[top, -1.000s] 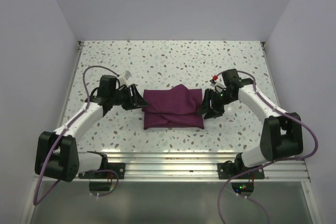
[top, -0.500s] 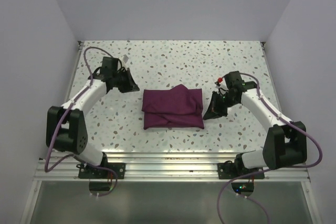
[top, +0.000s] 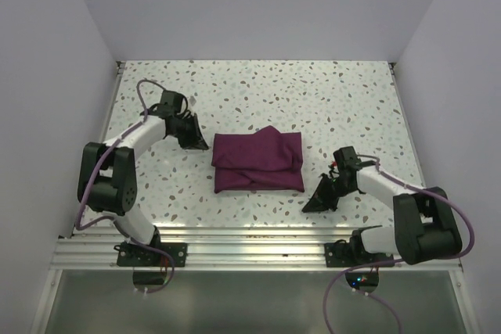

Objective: Prepare the surgical pack

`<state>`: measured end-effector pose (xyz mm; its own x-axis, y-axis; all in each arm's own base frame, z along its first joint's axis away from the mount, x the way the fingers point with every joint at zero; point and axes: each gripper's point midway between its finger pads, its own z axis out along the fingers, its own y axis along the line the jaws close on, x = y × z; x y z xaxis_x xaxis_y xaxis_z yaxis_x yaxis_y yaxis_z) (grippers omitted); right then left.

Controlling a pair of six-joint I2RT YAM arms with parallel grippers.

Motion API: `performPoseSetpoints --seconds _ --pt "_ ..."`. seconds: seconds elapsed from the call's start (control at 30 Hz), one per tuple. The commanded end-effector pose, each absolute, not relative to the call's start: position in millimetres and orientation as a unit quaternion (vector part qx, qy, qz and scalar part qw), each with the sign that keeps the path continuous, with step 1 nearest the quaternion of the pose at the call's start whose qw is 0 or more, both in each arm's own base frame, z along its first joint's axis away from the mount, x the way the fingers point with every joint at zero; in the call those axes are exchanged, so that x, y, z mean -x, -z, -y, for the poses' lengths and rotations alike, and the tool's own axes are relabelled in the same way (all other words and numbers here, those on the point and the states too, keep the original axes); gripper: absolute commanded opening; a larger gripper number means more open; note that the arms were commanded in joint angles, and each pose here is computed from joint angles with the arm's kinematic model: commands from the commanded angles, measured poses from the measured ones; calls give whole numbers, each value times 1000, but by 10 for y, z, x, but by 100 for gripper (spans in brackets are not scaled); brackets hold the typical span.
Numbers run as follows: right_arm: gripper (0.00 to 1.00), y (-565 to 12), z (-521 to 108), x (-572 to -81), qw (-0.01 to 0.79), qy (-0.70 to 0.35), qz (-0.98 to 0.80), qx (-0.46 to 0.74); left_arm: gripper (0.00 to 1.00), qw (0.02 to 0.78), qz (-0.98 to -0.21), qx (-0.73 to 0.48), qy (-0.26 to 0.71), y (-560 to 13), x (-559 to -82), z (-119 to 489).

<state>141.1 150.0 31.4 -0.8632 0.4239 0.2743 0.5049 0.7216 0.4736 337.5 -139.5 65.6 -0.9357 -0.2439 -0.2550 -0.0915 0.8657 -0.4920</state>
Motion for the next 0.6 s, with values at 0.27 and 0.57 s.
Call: performPoseSetpoints --seconds 0.27,0.57 --pt "0 -88 -1763 -1872 52 336 847 408 21 299 -917 34 262 -1482 -3781 1428" --pt "0 6 -1876 -2364 39 334 843 419 41 338 -894 -16 293 -1798 -3780 1525"
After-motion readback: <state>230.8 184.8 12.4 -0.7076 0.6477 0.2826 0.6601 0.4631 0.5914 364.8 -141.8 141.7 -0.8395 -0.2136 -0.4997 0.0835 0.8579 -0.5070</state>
